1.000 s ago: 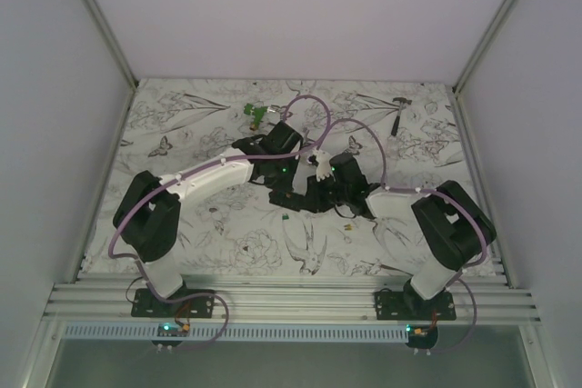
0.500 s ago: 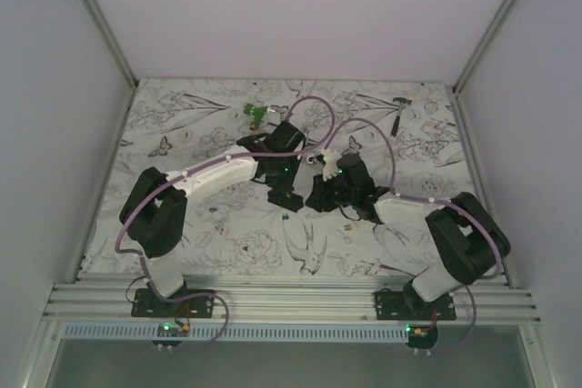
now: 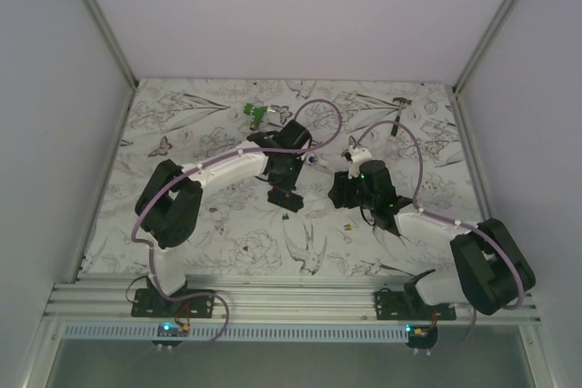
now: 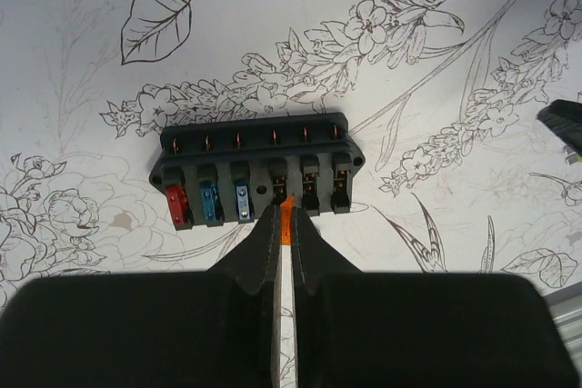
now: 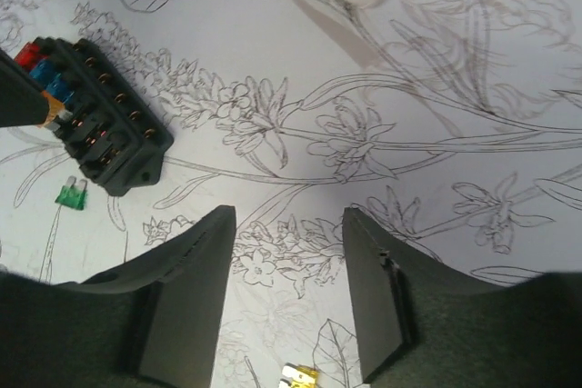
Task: Snap on the fuse box
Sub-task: Install the fuse at the fuse box base.
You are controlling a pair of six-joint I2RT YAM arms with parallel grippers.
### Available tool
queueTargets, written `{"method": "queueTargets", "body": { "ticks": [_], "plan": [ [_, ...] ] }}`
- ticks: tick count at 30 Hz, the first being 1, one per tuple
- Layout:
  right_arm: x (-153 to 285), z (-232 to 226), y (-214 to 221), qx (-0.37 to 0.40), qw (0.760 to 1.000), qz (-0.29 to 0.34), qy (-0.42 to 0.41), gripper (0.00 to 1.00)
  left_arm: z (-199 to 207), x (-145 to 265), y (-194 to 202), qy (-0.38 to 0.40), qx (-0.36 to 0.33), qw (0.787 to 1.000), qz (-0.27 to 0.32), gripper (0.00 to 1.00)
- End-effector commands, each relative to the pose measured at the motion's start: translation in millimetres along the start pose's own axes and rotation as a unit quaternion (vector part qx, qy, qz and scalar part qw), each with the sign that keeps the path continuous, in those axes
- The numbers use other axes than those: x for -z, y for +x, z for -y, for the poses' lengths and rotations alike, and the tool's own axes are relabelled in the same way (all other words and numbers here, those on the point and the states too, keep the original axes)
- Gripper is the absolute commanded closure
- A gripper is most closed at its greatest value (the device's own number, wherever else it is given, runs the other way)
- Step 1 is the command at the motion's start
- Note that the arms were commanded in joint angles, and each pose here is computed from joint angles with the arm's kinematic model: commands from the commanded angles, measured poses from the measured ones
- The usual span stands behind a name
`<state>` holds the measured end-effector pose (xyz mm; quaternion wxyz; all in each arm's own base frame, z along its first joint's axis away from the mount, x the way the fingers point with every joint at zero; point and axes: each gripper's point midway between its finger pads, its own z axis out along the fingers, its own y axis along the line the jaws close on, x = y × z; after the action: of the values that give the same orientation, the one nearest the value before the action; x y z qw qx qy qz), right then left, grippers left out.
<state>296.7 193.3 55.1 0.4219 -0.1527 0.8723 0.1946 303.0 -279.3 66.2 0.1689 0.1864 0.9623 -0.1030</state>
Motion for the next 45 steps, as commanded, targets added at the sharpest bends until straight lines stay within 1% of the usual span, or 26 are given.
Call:
{"method": "queueTargets", "body": {
  "ticks": [1, 5, 9, 12, 27, 33, 45],
  "plan": [
    [4.4, 14.9, -25.2, 0.001, 0.998, 0.049, 0.037, 0.40, -6.8, -4.4, 8.7, -0.021, -0.013, 0.999, -0.026, 1.00],
    [5.2, 17.5, -26.7, -0.001, 0.998, 0.054, 0.042, 0.28, -7.7, -7.6, 9.6, -0.025, -0.015, 0.999, -0.029, 1.00],
    [5.5, 19.2, -26.6, -0.002, 0.998, 0.054, 0.045, 0.19, -8.8, -10.9, 9.2, -0.033, -0.021, 0.999, -0.029, 1.00],
    [5.9, 20.2, -25.6, -0.002, 0.997, 0.054, 0.047, 0.16, -10.2, -11.9, 8.9, -0.038, -0.024, 0.999, -0.029, 1.00],
    [5.4, 20.1, -25.9, -0.003, 0.998, 0.053, 0.046, 0.13, -6.4, -18.2, 13.9, -0.054, -0.057, 0.996, -0.030, 1.00],
    [4.0, 20.2, -23.9, -0.003, 0.998, 0.050, 0.045, 0.13, -4.7, -23.5, 15.2, -0.057, -0.051, 0.997, -0.025, 1.00],
    [2.4, 19.0, -23.4, -0.004, 0.998, 0.048, 0.041, 0.12, -0.8, -13.3, 8.2, -0.048, -0.055, 0.997, 0.031, 1.00]
  ]
}}
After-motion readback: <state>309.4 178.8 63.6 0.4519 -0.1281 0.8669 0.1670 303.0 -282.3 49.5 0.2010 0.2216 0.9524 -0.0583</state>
